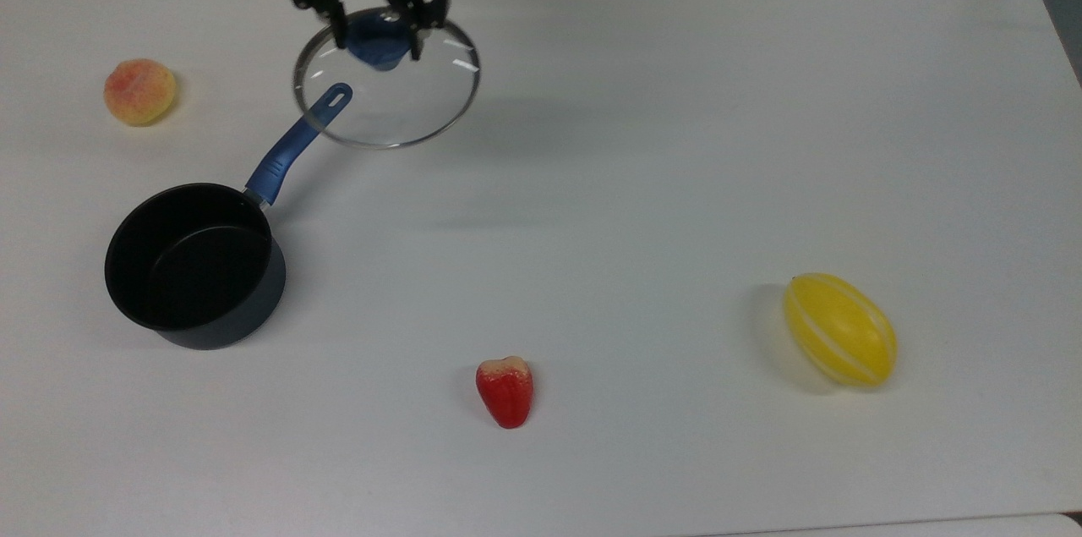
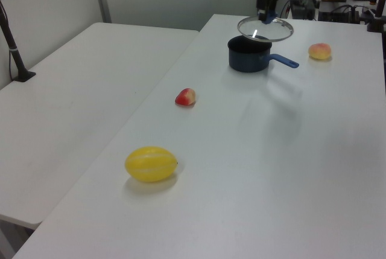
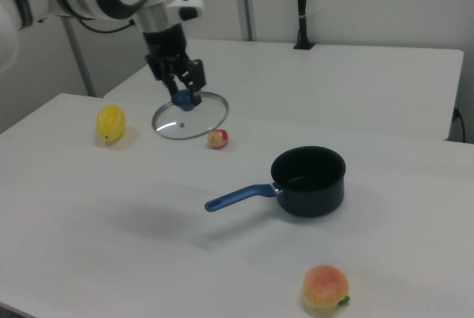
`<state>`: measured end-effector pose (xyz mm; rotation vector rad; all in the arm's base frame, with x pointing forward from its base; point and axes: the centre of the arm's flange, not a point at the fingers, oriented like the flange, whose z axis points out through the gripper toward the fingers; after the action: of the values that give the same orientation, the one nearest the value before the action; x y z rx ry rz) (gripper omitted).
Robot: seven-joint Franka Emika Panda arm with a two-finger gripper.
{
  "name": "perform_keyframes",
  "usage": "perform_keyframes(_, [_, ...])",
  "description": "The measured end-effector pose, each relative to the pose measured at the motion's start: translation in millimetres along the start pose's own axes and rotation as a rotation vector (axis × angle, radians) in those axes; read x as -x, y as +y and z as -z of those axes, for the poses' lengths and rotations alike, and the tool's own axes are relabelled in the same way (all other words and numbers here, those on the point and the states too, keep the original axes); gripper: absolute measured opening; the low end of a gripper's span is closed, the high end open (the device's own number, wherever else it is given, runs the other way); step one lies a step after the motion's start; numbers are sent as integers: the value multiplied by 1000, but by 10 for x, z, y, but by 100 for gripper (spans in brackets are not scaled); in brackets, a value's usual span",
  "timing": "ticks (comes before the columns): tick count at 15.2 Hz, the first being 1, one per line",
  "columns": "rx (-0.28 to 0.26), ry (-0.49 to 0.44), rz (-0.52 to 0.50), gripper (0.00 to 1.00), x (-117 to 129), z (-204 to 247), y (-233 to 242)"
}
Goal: Close lid
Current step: 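Carry the lid over the black saucepan's rim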
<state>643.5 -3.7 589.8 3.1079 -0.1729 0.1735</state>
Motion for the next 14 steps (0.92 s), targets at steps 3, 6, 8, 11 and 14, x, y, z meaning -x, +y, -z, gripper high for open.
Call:
perform_keyframes(3, [13, -22, -64, 66, -278, -249, 289])
perform_keyframes(6, [23, -27, -118, 66, -469, -453, 617])
perform_keyframes(8, [29, -28, -151, 66, -545, -541, 843])
perform_keyframes(11, [38, -32, -195, 66, -633, -689, 1158])
perform_keyframes(14, [63, -42, -242, 66, -723, -929, 1498])
